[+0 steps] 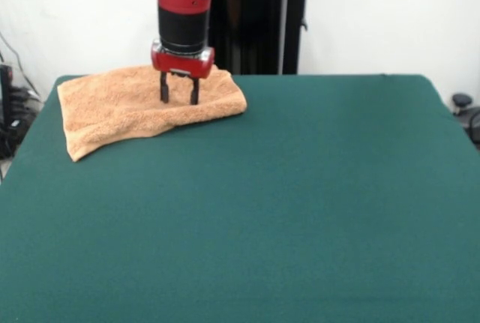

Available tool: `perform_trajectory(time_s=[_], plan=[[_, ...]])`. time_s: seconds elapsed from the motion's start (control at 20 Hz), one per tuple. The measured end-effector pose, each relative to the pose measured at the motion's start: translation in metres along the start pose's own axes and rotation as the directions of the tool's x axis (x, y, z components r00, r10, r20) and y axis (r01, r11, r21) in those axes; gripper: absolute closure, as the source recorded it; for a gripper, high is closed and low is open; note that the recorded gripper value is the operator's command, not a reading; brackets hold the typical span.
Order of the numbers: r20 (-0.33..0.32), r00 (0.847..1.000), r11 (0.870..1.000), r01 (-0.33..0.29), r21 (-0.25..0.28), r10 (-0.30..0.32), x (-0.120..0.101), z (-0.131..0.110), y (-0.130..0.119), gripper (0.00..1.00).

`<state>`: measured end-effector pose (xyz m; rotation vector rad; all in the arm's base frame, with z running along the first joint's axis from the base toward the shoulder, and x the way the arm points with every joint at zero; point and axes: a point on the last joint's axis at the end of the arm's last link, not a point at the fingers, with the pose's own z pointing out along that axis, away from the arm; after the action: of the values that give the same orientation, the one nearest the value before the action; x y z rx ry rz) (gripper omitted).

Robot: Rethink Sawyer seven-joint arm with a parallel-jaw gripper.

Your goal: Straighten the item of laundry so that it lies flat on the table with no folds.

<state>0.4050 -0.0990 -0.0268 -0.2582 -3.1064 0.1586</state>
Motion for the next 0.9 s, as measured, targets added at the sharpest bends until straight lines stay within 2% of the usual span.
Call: perform_trajectory(time_s=[0.9], plan=[[0.020, 1.000, 1.000, 0.017, -0.025, -0.017, -0.025, -0.016, 0.043, 0.00]])
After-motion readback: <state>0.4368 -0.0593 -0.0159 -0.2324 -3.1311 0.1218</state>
